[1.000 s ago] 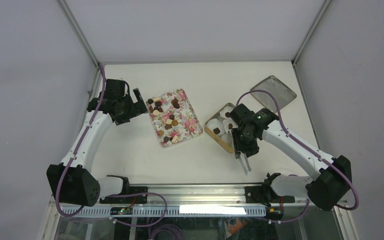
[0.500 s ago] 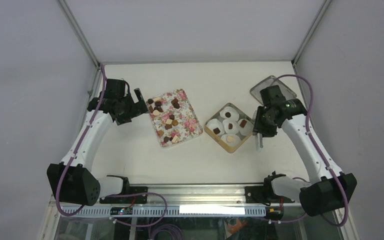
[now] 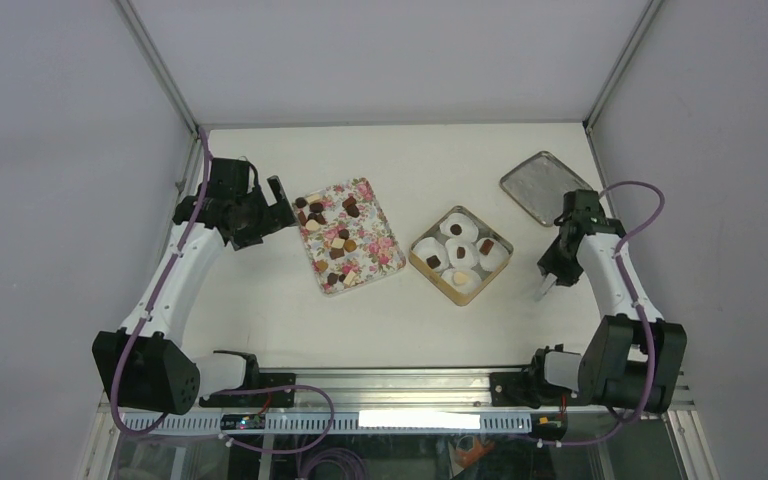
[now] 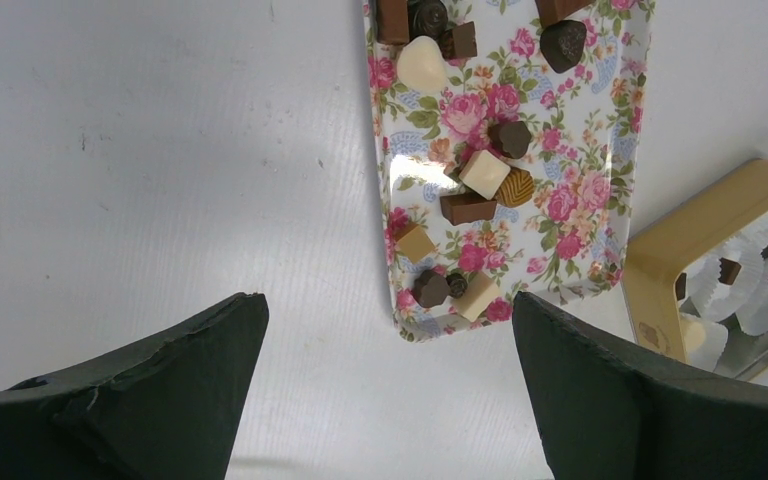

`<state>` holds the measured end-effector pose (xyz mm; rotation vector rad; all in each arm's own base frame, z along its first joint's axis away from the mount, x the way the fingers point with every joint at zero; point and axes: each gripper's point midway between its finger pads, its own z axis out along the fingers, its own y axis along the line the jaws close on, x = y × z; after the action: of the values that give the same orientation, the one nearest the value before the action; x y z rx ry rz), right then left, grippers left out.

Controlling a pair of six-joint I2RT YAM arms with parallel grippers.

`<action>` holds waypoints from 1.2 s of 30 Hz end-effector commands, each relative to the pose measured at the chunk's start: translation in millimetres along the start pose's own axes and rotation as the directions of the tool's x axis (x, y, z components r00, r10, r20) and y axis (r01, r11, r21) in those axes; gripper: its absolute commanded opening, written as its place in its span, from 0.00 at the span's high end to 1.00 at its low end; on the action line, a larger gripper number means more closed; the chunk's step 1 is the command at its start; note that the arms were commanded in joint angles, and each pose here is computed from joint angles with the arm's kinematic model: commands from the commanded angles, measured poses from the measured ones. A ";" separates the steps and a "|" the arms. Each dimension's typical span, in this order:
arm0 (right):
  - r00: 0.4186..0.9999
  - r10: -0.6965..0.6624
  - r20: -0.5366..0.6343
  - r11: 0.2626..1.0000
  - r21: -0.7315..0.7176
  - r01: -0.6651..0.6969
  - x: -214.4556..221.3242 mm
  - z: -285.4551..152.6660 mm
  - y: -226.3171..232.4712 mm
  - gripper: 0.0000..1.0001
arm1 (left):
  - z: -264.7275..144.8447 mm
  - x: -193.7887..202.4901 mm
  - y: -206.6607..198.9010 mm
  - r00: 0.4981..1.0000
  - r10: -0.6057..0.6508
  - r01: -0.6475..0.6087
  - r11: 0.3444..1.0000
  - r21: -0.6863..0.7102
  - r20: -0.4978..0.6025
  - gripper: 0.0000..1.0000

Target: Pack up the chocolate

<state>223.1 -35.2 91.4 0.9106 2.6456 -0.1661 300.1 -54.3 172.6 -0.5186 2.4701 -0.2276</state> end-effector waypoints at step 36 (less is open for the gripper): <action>0.989 0.044 0.139 0.998 -0.044 -0.038 -210.3 78.9 214.8 0.26 | -2.4 -39.6 -22.7 0.999 0.001 -0.003 0.999 0.036 0.047 0.01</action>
<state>509.7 -4.6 85.3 0.8260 2.5710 -0.1086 316.1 -64.6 179.2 -0.5079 2.4903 -0.2817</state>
